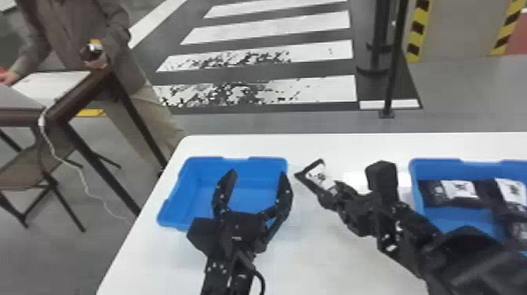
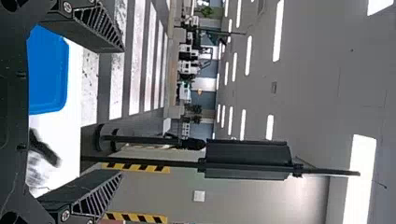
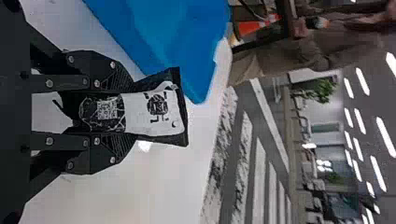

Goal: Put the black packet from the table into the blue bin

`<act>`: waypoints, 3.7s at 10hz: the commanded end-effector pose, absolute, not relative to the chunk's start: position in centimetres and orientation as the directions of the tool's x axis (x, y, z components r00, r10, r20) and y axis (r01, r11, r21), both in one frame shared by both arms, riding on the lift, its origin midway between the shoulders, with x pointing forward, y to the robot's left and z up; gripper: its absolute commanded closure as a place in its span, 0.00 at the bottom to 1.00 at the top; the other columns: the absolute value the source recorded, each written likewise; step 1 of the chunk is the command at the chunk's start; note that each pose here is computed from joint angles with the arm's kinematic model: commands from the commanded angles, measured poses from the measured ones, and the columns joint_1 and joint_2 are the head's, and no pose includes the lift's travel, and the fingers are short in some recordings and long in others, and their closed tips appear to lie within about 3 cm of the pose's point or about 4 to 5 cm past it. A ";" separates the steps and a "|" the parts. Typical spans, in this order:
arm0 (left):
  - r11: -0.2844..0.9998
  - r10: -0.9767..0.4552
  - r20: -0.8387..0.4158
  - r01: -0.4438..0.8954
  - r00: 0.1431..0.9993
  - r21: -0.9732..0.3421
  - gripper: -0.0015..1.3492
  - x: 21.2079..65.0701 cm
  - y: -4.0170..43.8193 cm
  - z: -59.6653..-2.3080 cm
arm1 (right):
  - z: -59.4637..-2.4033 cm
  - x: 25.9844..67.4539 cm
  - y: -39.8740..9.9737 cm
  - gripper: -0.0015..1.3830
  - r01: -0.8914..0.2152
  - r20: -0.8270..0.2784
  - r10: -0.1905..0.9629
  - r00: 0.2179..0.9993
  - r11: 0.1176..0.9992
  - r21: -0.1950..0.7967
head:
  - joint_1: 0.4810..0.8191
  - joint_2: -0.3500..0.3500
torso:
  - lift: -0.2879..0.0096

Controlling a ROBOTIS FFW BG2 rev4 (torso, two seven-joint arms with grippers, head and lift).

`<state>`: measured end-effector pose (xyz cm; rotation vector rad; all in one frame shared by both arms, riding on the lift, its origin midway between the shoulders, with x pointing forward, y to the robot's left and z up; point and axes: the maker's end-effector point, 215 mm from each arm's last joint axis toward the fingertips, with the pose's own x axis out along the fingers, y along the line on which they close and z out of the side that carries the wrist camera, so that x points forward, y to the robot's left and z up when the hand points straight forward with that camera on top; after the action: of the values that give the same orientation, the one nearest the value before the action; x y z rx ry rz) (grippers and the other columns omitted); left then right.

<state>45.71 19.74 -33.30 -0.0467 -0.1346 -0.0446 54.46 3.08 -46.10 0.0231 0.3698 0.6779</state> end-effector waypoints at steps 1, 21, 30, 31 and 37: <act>0.999 -0.029 0.134 0.035 0.991 -0.041 0.08 45.3 20.5 -33.5 | -40.6 57.6 -8.1 0.64 -0.409 -0.202 0.419 0.885 0.908 0.089 | 0.63 0.88 | 0.60; 0.999 -0.005 0.142 0.011 0.990 -0.043 0.08 44.7 21.7 -33.1 | -32.6 42.1 -23.0 0.09 -0.266 0.049 0.261 0.964 0.955 0.129 | 0.63 0.48 | 0.60; 0.999 -0.004 0.139 0.011 0.990 -0.046 0.08 44.6 21.7 -33.2 | -32.7 42.2 -22.7 0.09 -0.266 0.033 0.264 0.964 0.954 0.135 | 0.63 0.48 | 0.60; 0.999 -0.004 0.139 0.011 0.990 -0.046 0.08 44.6 21.7 -33.2 | -32.8 42.2 -22.7 0.09 -0.267 0.030 0.265 0.964 0.954 0.134 | 0.63 0.48 | 0.60; 0.999 -0.008 0.141 0.015 0.990 -0.045 0.08 44.6 21.6 -33.1 | -32.7 42.2 -22.8 0.09 -0.261 0.027 0.260 0.965 0.956 0.134 | 0.63 0.48 | 0.60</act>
<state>44.58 21.63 -33.13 -0.0455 -0.1417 -0.0103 42.15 -22.77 -32.69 0.1377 -0.0088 0.2659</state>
